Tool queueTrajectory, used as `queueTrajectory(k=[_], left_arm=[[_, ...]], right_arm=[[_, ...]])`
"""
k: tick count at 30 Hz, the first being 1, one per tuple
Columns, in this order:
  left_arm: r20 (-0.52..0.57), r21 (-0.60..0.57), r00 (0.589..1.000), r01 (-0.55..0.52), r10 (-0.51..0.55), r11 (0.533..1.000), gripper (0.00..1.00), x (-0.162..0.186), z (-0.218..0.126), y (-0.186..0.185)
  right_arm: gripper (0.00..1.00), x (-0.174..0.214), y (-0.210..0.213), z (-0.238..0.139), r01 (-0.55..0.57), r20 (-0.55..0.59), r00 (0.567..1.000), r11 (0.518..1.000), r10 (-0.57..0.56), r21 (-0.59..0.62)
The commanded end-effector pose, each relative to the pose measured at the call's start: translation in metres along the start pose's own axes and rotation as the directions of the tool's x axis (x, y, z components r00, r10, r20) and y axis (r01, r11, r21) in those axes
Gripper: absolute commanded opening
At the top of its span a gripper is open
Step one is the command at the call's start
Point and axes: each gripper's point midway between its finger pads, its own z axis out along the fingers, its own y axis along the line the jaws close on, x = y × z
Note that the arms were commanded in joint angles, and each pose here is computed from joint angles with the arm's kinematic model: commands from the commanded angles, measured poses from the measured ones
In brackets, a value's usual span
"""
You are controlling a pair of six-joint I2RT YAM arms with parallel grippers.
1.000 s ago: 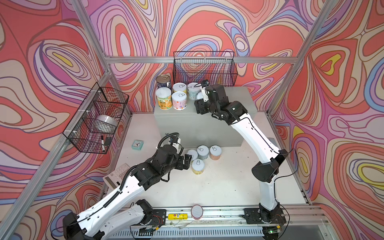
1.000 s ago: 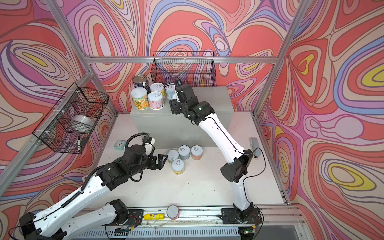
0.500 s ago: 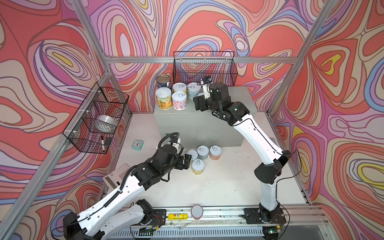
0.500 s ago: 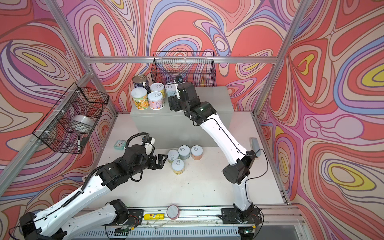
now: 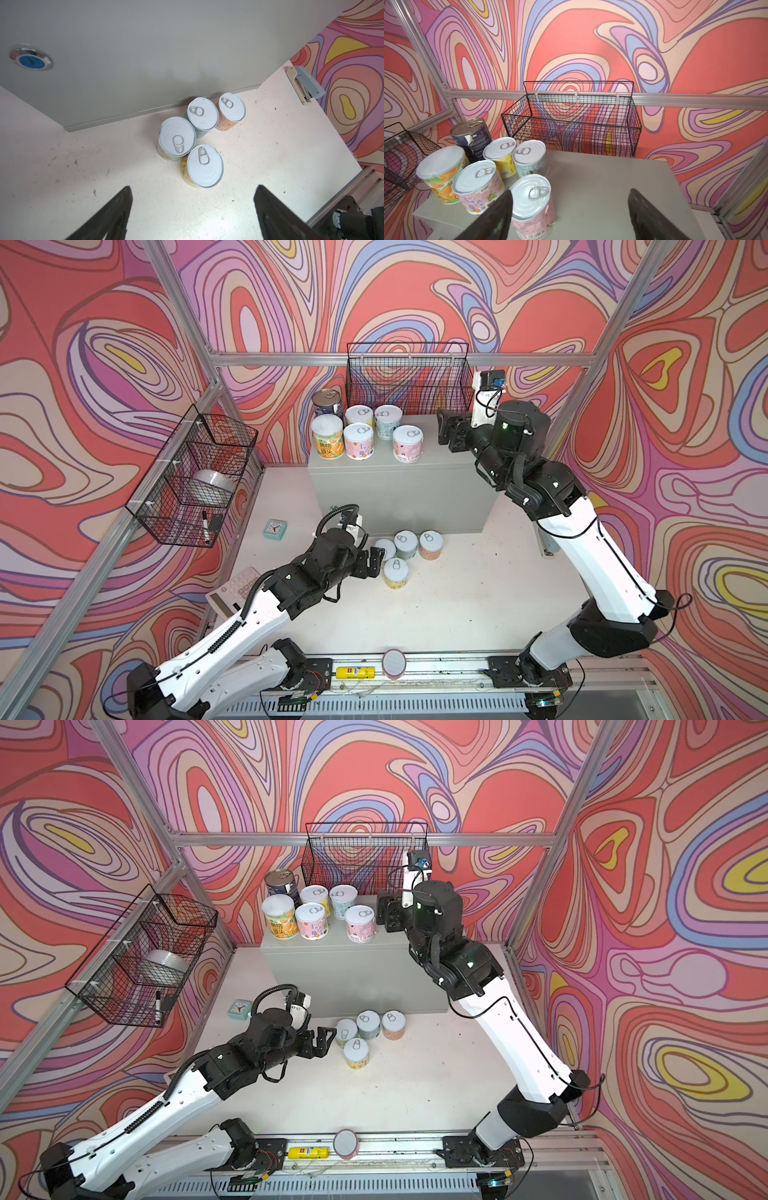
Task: Place and organize the canned foods onto the counter
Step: 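Lower the pink-labelled can onto the box top at the end of the row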
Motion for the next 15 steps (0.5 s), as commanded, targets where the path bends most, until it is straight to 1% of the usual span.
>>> queueTrajectory(k=[1, 9, 15], left_arm=[[0.012, 0.022, 1.0, -0.012, 0.012, 1.0, 0.93, -0.003, 0.002, -0.004], [0.013, 0.004, 1.0, -0.011, 0.011, 1.0, 0.93, 0.001, -0.001, 0.002], [0.015, -0.01, 1.0, -0.003, 0.004, 1.0, 0.93, 0.004, -0.001, 0.006]], right_arm=[[0.9, 0.036, -0.012, 0.016, 0.037, -0.082, 0.996, 0.995, -0.03, 0.089], [0.91, 0.069, -0.022, 0.04, 0.041, -0.134, 0.991, 0.993, -0.026, 0.108], [0.91, 0.093, -0.021, 0.062, 0.047, -0.177, 0.984, 0.995, -0.032, 0.083]])
